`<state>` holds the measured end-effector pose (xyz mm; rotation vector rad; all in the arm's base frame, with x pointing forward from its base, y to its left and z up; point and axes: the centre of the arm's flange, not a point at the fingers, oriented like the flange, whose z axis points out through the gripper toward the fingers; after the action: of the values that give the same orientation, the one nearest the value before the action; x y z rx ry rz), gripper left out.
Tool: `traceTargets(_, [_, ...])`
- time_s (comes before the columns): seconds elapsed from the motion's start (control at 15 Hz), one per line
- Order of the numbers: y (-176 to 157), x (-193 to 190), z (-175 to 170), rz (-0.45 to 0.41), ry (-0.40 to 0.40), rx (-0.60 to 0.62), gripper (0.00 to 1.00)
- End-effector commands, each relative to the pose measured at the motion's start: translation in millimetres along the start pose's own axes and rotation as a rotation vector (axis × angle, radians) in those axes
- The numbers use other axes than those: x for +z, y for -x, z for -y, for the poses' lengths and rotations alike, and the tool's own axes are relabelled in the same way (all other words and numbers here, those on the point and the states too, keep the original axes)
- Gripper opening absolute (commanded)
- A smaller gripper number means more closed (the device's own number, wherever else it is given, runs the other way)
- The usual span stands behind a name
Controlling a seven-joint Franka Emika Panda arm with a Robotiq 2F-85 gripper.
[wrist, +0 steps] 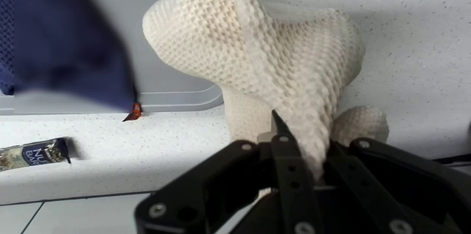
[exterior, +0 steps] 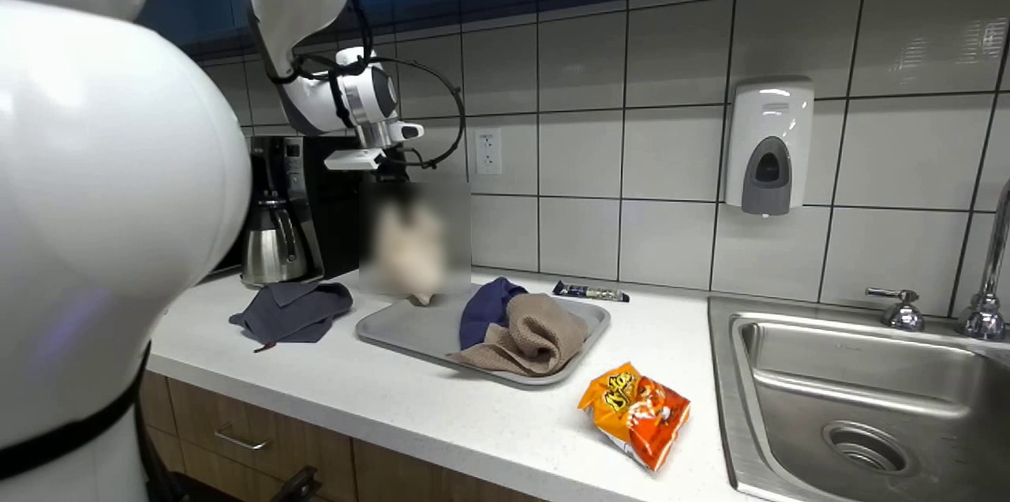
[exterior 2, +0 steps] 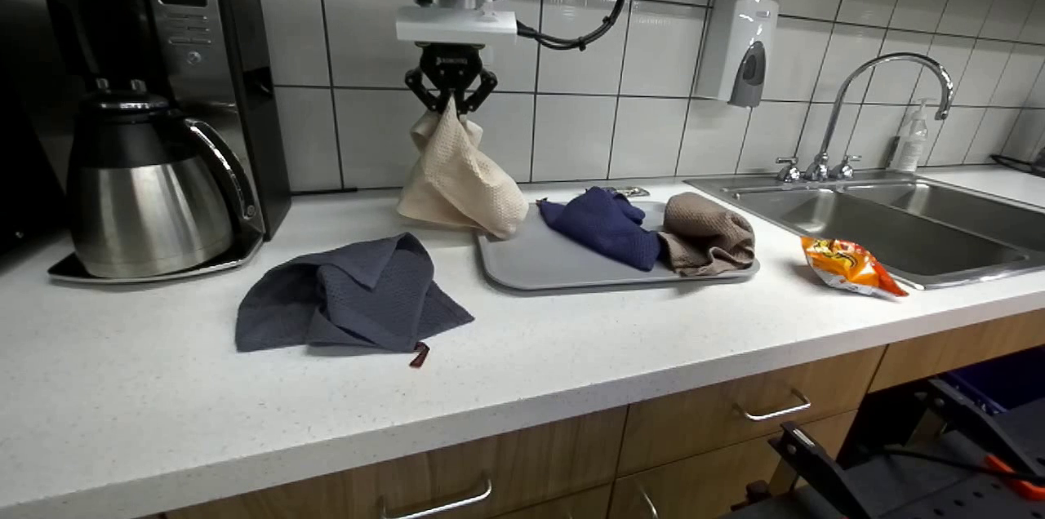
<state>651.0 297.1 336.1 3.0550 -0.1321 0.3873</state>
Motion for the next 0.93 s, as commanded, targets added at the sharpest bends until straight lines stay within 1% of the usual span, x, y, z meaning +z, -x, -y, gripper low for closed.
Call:
traceTargets(0.0, [-7, -7, 25, -0.028, -0.011, -0.059, 0.01])
traceTargets(0.47, [-10, -2, 71, -0.047, -0.024, -0.12, 0.01])
traceTargets(0.87, [-12, 22, 86, -0.027, -0.014, -0.127, 0.01])
